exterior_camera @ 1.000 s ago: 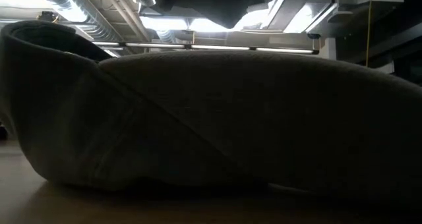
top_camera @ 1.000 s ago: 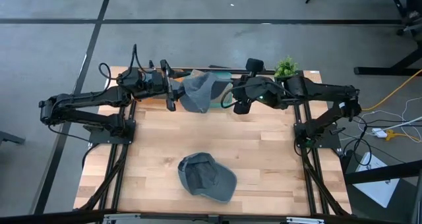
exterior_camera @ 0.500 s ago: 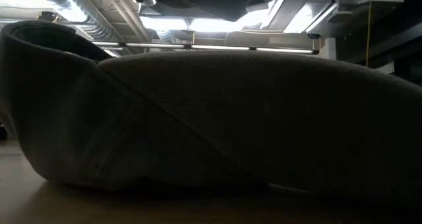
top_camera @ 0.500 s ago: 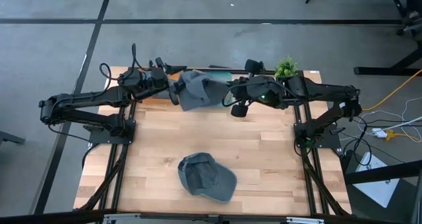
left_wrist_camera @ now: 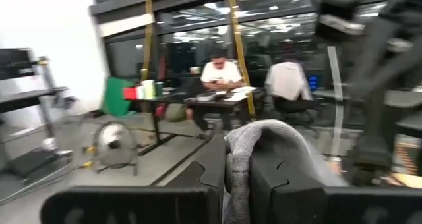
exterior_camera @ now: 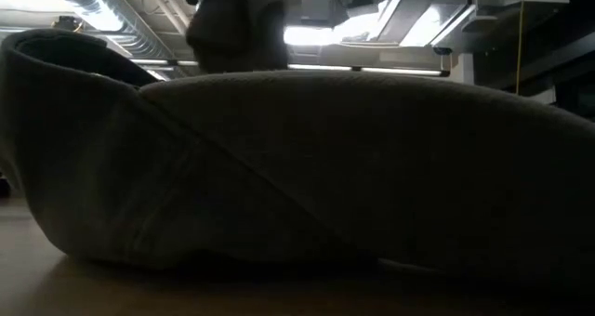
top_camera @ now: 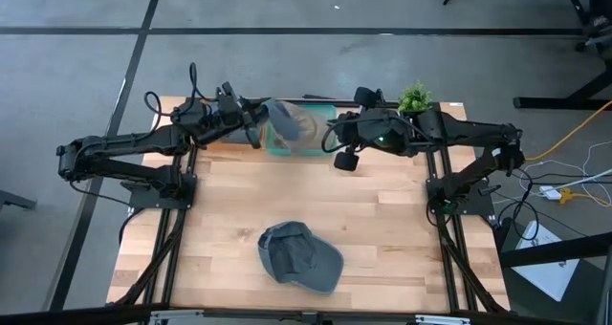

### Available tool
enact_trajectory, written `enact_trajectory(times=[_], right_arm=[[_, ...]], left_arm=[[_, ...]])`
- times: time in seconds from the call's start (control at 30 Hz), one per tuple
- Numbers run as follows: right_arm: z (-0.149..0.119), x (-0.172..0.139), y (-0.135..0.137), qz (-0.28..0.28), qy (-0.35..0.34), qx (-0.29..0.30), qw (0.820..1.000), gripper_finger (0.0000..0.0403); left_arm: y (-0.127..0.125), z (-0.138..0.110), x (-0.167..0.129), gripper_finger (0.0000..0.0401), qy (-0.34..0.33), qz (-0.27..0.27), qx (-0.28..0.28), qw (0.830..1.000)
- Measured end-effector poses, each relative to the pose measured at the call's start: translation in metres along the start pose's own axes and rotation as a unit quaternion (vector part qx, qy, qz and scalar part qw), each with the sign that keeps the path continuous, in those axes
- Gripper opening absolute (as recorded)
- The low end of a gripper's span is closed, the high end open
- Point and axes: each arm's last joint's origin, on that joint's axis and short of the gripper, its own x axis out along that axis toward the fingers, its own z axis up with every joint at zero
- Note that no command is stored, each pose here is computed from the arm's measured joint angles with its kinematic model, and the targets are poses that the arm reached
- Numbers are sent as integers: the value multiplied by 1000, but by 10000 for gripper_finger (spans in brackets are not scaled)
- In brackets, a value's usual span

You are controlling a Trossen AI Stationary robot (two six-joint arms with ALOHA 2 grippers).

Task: Pick & Place hat
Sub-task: Put the top gray cap into the orange bin

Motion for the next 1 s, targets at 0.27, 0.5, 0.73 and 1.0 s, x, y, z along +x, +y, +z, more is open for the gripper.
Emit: enact_trajectory(times=[0.27,0.5,0.73,1.0], right_arm=[[-1,3,-2,38,-2,57,998,16],[-6,16,-21,133,2,133,982,59],[-12,29,-38,222,-12,162,961,154],[-21,58,-30,271,-55,211,938,269]], left_arm=[[0,0,0,23,-2,-9,57,998],[-6,1,-1,23,-19,-104,78,991],[-9,1,-2,23,-37,-200,73,976],[-10,10,-3,23,-82,-217,63,971]])
